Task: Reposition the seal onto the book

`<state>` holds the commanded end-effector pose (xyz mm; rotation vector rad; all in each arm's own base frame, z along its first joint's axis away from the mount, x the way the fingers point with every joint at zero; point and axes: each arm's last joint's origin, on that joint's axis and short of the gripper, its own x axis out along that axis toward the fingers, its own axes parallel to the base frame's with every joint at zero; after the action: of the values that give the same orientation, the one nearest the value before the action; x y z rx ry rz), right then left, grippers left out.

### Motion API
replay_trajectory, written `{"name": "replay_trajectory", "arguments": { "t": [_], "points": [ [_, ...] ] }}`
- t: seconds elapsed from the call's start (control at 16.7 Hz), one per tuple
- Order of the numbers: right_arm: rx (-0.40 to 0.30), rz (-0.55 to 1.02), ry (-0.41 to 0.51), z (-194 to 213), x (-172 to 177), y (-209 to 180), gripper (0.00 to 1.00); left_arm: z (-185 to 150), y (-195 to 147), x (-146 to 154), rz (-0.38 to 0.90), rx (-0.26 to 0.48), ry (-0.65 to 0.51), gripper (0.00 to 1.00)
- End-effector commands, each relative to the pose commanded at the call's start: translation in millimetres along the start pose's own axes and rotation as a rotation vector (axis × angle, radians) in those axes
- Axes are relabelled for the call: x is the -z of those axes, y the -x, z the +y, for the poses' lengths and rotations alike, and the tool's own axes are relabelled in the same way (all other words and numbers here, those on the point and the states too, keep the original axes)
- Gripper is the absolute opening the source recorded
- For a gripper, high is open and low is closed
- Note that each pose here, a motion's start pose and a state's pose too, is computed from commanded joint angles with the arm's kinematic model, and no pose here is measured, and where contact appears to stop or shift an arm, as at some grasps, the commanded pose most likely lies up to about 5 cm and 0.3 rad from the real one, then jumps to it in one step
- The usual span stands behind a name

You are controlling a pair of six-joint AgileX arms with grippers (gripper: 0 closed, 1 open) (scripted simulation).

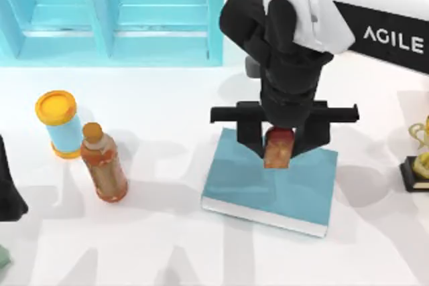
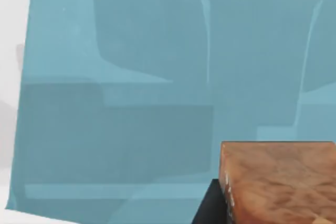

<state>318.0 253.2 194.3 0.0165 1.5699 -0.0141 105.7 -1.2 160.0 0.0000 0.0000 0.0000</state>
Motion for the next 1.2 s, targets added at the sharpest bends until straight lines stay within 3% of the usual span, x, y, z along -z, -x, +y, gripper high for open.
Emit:
{"name": "replay_trajectory", "arguments": {
  "t": [0.42, 1.2],
  "points": [
    [0.002, -0.001, 0.004, 0.8, 1.4, 4.8, 0.0, 0.0, 0.0, 0.0, 0.0, 0.0, 0.0, 1.0],
    [0.002, -0.001, 0.004, 0.8, 1.4, 4.8, 0.98, 0.0, 0.0, 0.0, 0.0, 0.0, 0.0, 1.0]
  ]
}}
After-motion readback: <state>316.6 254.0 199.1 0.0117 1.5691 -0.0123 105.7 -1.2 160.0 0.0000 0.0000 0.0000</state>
